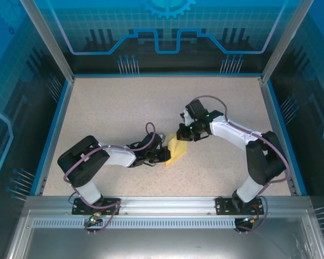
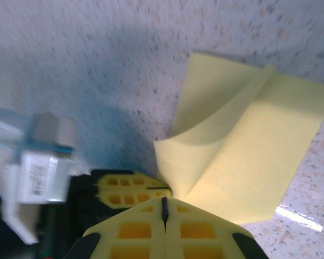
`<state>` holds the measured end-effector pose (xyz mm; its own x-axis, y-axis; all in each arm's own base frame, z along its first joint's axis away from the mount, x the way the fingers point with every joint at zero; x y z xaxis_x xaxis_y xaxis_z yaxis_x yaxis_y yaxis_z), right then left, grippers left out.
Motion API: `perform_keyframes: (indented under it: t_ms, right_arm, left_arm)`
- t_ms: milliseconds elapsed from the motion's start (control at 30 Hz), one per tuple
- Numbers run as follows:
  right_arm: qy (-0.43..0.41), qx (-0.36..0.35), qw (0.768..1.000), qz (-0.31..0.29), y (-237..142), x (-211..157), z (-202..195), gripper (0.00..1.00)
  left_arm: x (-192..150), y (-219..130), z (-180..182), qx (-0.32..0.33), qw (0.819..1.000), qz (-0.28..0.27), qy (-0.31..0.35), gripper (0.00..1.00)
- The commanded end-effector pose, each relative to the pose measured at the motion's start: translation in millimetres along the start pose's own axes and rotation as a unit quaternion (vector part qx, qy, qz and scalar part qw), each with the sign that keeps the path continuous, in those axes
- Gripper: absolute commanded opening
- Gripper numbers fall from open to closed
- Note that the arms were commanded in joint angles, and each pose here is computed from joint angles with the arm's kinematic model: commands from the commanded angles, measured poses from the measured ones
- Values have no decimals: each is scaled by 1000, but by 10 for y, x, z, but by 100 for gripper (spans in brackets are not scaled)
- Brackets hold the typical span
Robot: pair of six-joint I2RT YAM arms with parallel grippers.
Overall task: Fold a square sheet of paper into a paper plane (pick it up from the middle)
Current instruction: Fourth fold the wing at the center of the table.
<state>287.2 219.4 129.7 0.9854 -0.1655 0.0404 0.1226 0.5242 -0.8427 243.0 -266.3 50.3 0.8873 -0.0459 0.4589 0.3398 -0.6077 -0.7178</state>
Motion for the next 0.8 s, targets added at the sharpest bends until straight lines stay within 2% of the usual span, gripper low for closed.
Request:
perform_keyframes:
  t_ms: [0, 300, 533, 767]
  right_arm:
    - [-27, 34, 998, 45, 187, -146, 39, 0]
    - [-19, 12, 996, 90, 596, -289, -36, 0]
    - [-1, -28, 995, 91, 748, -238, -225, 0]
    - [-8, -39, 997, 61, 769, -26, -426, 0]
  left_arm:
    - [-318, 50, 297, 72, 995, 64, -18, 0]
    - [-332, 50, 302, 74, 995, 65, -20, 0]
    - [-349, 51, 312, 78, 994, 69, -25, 0]
    - [-439, 6, 398, 114, 988, 94, -42, 0]
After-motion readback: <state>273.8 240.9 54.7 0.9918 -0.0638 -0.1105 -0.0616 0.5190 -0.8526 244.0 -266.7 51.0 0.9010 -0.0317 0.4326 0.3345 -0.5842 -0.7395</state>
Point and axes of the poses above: each hand's point on the last joint's axis, 136 mm out from that joint toward the fingers, its own y axis out along the fingers, its own z axis along the line the jaws close on, x = y × z, the point moved 5 cm from there along -y, back along the fingers, and after that the axes turned 14 degrees about y, right-handed, at the moved point
